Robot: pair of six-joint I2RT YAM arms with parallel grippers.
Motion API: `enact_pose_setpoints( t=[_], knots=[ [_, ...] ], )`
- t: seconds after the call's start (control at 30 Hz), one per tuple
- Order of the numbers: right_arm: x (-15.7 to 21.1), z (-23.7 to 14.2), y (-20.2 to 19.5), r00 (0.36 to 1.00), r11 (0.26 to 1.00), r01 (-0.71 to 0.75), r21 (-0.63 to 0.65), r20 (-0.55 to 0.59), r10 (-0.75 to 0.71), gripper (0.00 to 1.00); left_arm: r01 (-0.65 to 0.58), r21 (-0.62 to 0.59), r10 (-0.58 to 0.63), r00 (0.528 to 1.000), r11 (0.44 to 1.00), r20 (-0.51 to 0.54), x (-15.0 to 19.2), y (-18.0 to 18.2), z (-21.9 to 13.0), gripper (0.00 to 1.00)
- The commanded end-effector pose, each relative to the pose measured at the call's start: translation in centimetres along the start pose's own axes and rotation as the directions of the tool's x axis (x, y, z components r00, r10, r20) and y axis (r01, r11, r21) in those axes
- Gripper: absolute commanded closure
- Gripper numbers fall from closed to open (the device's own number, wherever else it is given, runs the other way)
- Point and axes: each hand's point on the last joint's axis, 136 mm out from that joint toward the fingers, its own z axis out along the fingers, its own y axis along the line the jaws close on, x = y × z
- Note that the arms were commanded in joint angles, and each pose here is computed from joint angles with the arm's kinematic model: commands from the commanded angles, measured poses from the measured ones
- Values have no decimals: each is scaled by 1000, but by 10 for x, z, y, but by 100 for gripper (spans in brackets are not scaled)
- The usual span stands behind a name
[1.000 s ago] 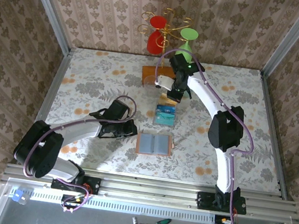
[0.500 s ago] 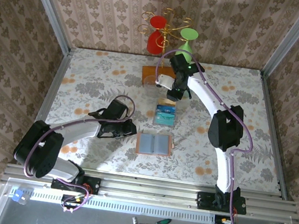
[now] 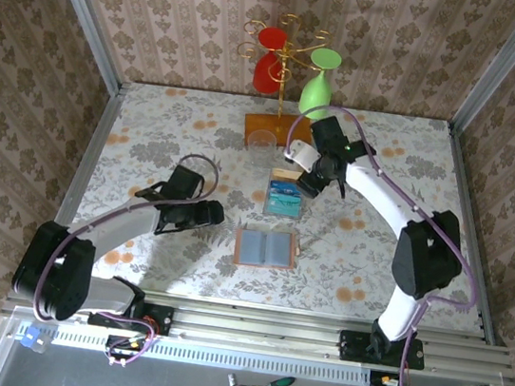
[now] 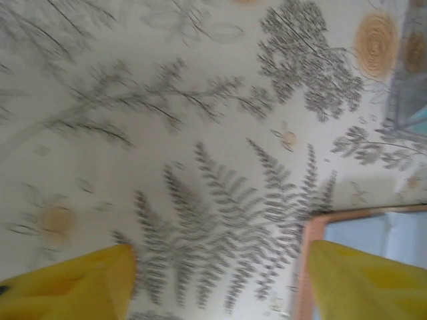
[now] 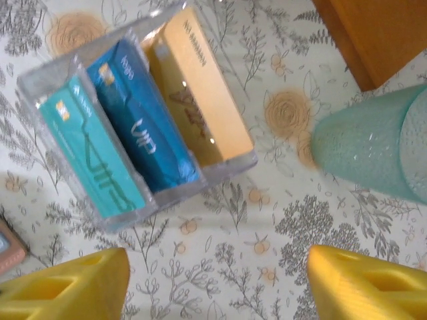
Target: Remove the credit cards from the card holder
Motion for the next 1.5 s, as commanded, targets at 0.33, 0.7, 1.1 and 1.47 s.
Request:
enact_pose_setpoints(
  t=[0.33, 0.7, 1.1, 1.47],
  knots=[
    [70, -9, -12, 953, 916, -303, 263, 65, 297, 0, -47, -325, 118, 972, 945, 204, -55, 85, -48, 1],
    [130, 10, -40, 800, 711, -598, 370, 229, 554, 0, 2, -480, 233, 872, 877, 430, -106, 126, -85, 0],
    [148, 8, -79, 665, 531, -747, 400, 477, 575, 0, -24, -536, 376, 739, 844, 559, -147, 152, -65, 0],
    [156, 3, -90, 536, 483, -832, 273, 619, 574, 0, -145, -470, 447, 634, 871, 631, -177, 133, -45, 0]
  ],
)
